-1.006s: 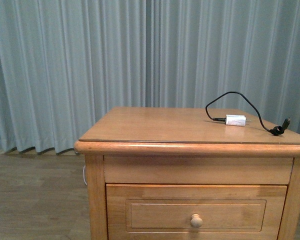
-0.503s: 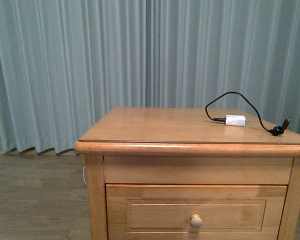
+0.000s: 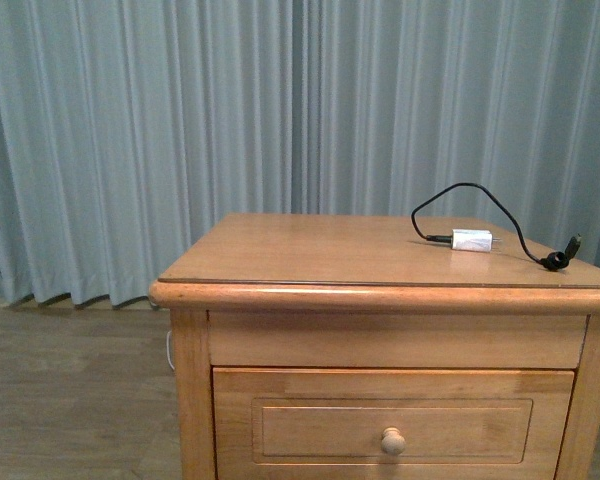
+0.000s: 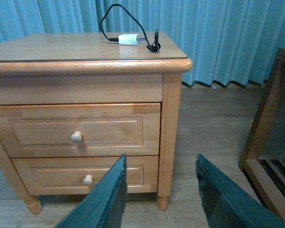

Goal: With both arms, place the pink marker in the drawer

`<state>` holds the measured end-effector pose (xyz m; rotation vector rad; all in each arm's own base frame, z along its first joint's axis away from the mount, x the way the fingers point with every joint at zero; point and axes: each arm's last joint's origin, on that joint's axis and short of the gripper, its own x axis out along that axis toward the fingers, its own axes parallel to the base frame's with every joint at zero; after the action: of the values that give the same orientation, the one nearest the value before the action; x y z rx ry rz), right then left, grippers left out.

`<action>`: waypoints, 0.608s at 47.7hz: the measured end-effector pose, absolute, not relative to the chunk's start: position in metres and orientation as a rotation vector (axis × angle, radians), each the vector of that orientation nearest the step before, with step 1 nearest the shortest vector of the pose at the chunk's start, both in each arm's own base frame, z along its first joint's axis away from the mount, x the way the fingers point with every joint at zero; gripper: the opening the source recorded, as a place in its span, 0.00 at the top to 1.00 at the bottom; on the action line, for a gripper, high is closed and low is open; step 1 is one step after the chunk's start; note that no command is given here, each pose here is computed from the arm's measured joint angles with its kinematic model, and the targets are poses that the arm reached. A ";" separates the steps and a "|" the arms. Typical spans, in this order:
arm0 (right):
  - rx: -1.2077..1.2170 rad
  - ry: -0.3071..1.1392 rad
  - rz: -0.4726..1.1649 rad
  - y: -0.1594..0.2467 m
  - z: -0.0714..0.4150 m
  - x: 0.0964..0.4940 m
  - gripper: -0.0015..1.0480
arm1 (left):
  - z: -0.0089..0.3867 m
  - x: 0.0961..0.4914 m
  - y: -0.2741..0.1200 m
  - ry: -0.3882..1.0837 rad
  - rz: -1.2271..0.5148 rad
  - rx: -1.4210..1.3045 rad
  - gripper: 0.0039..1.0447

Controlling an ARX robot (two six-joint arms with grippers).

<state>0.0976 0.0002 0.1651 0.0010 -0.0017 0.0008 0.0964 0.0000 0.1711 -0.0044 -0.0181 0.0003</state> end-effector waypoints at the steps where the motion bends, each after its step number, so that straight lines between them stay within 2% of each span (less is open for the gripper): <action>1: 0.001 -0.002 0.001 0.000 0.165 0.098 0.50 | 0.171 0.096 0.000 -0.018 0.000 -0.004 0.06; 14: 0.002 -0.002 0.000 0.000 0.165 0.098 0.06 | 0.171 0.096 0.000 -0.018 0.000 -0.004 0.06; 17: 0.001 -0.002 0.000 0.000 0.165 0.098 0.09 | 0.171 0.096 0.000 -0.018 0.000 -0.004 0.06; 29: 0.002 -0.002 0.000 0.000 0.165 0.098 0.08 | 0.171 0.096 0.000 -0.018 0.000 -0.004 0.06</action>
<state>0.0976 0.0002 0.1651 0.0017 -0.0017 0.0004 0.0964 0.0000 0.1711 -0.0044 -0.0181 0.0003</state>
